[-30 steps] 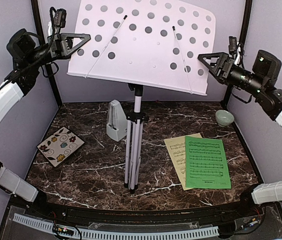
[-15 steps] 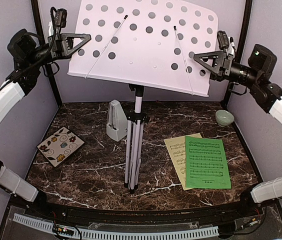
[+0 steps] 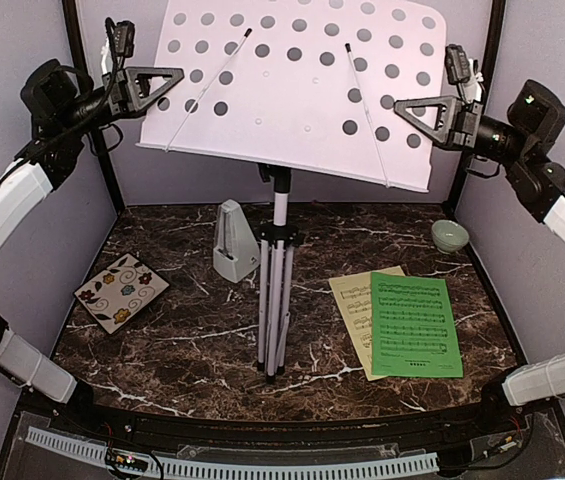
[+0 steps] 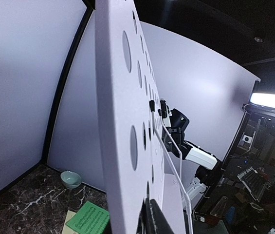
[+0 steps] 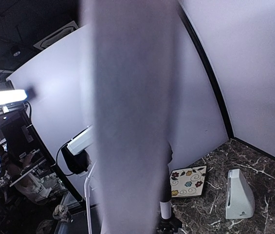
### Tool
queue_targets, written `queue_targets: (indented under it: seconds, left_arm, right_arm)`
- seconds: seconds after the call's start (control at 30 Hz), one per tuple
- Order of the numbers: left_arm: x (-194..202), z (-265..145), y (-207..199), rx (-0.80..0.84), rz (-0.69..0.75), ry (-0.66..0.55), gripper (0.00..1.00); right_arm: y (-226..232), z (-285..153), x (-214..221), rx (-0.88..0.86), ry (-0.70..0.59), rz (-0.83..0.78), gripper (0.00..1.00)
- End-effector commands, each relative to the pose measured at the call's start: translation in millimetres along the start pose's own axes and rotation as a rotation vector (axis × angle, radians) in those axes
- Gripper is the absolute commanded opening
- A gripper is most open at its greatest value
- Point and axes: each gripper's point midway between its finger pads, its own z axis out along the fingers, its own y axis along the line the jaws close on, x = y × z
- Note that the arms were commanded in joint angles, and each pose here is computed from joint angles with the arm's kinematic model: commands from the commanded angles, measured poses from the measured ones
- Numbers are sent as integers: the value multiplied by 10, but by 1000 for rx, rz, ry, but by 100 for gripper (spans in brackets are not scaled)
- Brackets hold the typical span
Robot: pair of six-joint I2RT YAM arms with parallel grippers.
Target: Set up the instrument practice props
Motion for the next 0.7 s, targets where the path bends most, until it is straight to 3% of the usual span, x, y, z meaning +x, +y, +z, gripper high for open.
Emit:
queue_targets:
  seconds: [0.0, 0.1, 0.3, 0.47, 0.67]
  left_arm:
    - [-314, -13, -211, -31, 199, -115, 26]
    - [-338, -33, -183, -66, 209, -128, 55]
    - [-414, -169, -47, -248, 253, -165, 81]
    - [-426, -462, 107, -485, 303, -213, 90]
    - [146, -735, 374, -643, 272, -108, 84]
  right_arm:
    - [95, -33, -233, 39, -110, -59, 0]
    - [153, -101, -360, 70, -177, -107, 0]
    - [291, -214, -637, 94, -312, -183, 0]
    - [379, -244, -810, 95, -368, -219, 0]
    - [443, -254, -971, 91, -418, -257, 0]
